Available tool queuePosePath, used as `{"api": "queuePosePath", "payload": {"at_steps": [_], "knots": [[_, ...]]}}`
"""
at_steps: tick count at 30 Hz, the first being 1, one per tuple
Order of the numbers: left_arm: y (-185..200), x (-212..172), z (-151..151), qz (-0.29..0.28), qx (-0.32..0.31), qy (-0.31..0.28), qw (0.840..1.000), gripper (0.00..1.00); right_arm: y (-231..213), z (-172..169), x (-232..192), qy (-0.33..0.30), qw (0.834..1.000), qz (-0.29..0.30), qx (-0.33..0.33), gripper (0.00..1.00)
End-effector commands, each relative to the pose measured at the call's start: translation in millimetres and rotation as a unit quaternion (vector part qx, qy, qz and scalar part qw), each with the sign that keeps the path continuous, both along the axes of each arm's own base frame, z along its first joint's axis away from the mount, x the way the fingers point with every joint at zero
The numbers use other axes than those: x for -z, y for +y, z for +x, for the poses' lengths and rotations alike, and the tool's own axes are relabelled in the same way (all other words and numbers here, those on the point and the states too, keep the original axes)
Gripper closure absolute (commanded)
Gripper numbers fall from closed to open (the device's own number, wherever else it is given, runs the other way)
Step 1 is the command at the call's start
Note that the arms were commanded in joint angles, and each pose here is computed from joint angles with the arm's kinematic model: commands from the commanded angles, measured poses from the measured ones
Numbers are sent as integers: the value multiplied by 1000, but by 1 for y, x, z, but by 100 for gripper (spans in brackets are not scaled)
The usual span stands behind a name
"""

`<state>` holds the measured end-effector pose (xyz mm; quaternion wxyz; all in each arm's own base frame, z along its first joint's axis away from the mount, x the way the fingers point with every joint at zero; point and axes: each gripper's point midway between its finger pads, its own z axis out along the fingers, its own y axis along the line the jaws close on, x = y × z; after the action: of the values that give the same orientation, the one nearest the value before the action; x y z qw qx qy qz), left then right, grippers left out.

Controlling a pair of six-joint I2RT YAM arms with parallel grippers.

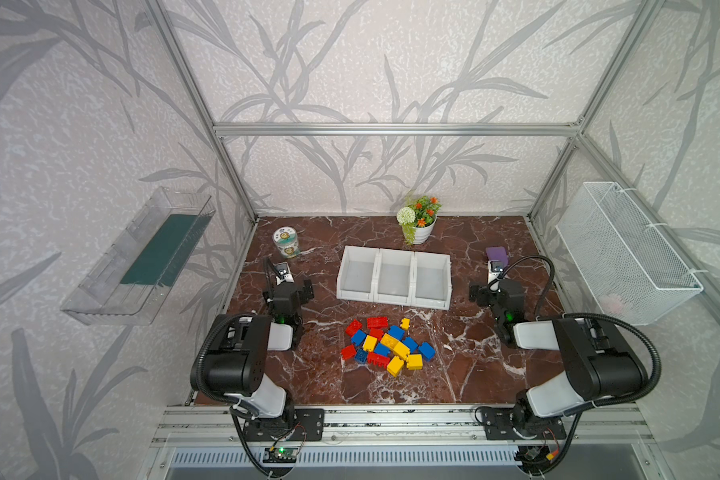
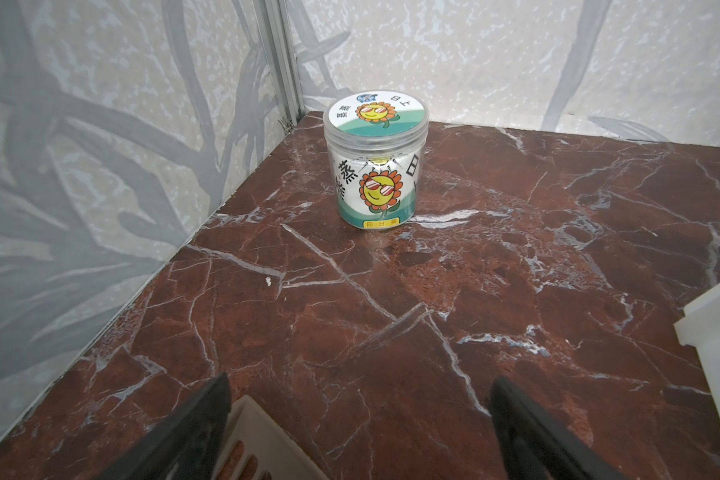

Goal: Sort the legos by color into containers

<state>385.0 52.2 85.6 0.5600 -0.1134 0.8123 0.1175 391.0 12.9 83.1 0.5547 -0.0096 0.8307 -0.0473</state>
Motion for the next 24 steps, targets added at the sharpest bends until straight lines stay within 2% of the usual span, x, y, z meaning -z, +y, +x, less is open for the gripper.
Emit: {"api": "queuePosePath", "payload": {"at_steps": [1, 3, 5, 8, 10, 13, 17, 21, 24], "knots": [[-6, -33, 12, 3, 24, 22, 999, 1, 2, -2, -44, -41, 999, -8, -6, 1], [-10, -58, 13, -21, 23, 47, 998, 1, 14, -14, -59, 3, 999, -22, -26, 1], [-28, -80, 12, -50, 69, 58, 995, 1, 26, -31, -81, 54, 998, -30, -20, 1], [-56, -92, 5, -125, 108, 65, 984, 1, 51, -60, -101, 104, 994, -3, -32, 1], [-75, -92, -3, -152, 128, 77, 977, 1, 75, -80, -108, 130, 990, 9, -57, 1], [-106, -89, -17, -147, 159, 92, 972, 1, 109, -112, -98, 182, 979, 10, -91, 0], [-144, -79, -34, -158, 210, 110, 959, 1, 140, -153, -62, 259, 959, 0, -116, 2], [-164, -69, -45, -145, 245, 131, 950, 1, 159, -183, -34, 301, 943, -22, -138, 7], [-164, -70, -49, -121, 249, 132, 952, 1, 164, -206, -17, 345, 927, -40, -142, 10]]}}
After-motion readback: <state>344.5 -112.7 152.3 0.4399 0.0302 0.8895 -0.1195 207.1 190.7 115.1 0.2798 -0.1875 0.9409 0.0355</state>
